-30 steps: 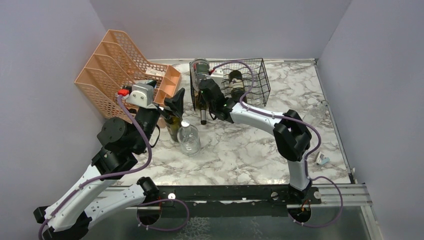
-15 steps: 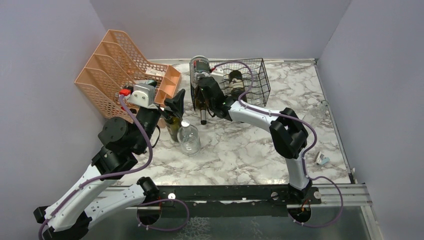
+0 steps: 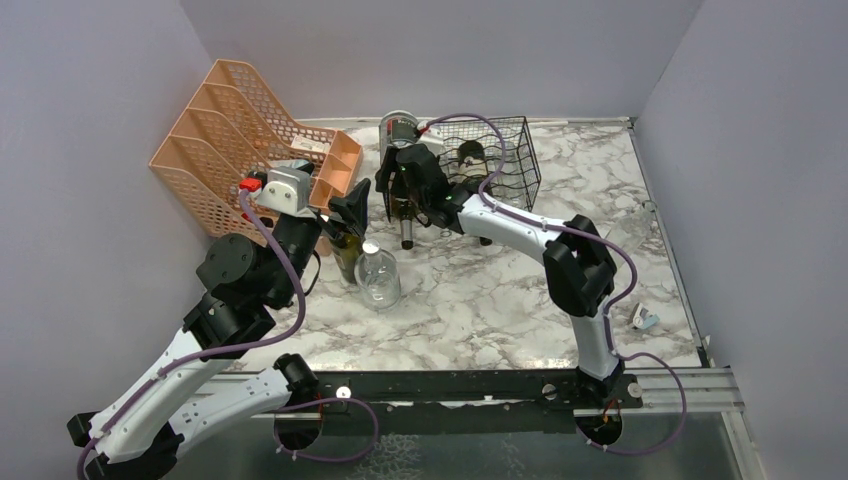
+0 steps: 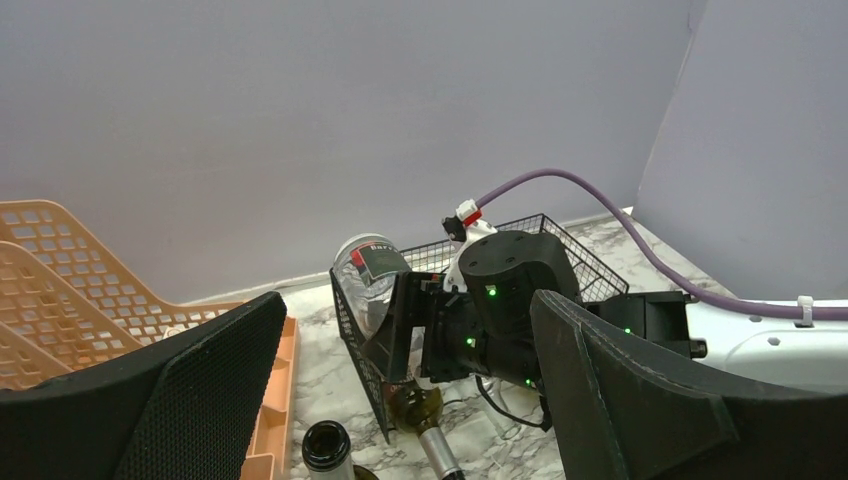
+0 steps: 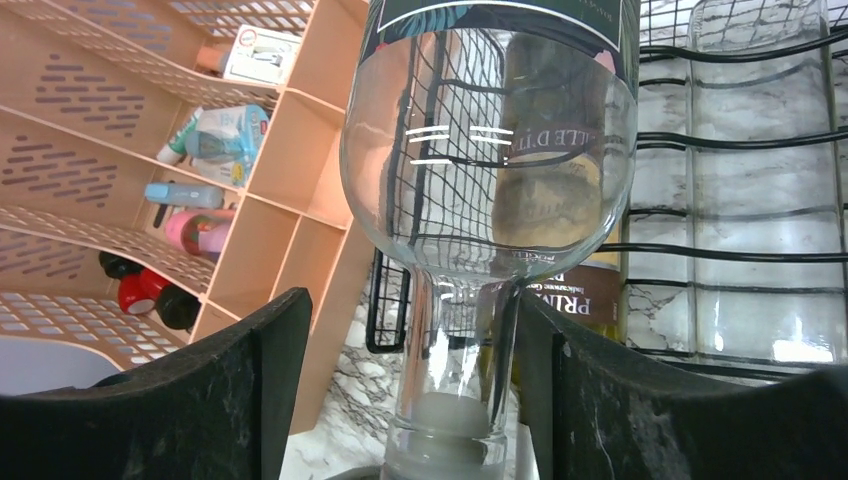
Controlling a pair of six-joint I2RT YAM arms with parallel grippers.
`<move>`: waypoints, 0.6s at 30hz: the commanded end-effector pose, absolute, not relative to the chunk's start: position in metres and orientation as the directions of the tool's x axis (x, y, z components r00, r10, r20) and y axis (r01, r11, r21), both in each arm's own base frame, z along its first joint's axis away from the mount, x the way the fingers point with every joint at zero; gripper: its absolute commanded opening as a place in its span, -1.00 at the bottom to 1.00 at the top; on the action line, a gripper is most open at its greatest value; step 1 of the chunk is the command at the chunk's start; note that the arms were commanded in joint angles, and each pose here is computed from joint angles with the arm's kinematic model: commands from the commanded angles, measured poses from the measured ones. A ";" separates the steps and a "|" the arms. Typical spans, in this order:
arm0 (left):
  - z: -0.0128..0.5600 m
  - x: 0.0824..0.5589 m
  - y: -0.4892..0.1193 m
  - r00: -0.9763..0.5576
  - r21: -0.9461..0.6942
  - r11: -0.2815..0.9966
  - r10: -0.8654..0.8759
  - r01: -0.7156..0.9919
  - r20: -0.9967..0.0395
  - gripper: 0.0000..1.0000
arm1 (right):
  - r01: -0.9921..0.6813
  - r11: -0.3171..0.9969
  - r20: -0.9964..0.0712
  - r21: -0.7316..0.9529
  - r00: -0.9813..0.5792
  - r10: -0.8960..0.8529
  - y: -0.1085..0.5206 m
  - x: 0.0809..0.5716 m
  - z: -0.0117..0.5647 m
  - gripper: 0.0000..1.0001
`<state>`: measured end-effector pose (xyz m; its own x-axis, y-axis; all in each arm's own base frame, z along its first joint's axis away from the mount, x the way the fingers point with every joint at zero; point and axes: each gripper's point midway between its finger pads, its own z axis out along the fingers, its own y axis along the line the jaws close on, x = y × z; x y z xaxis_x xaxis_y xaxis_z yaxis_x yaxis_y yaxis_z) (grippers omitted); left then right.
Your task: Put the wine bottle on the wine rack
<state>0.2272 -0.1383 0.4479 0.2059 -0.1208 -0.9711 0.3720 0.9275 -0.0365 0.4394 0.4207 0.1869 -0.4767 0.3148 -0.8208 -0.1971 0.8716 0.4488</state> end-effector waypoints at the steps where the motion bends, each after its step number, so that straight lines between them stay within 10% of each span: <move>1: 0.449 0.226 -0.134 0.207 -0.046 0.932 -0.128 0.360 -0.970 0.98 | -0.229 0.842 -0.823 0.488 -0.441 0.357 0.419 0.439 0.236 0.51; 18: 0.452 0.226 -0.136 0.207 -0.058 0.928 -0.142 0.367 -0.968 0.98 | -0.275 0.877 -0.879 0.394 -0.391 0.272 0.374 0.410 0.280 0.55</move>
<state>0.2272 -0.1385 0.4480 0.2056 -0.1215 -0.9710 0.3725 0.9273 -0.0372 0.4216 0.3921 0.2460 -0.4460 0.3106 -0.8394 -0.2092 0.8757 0.4352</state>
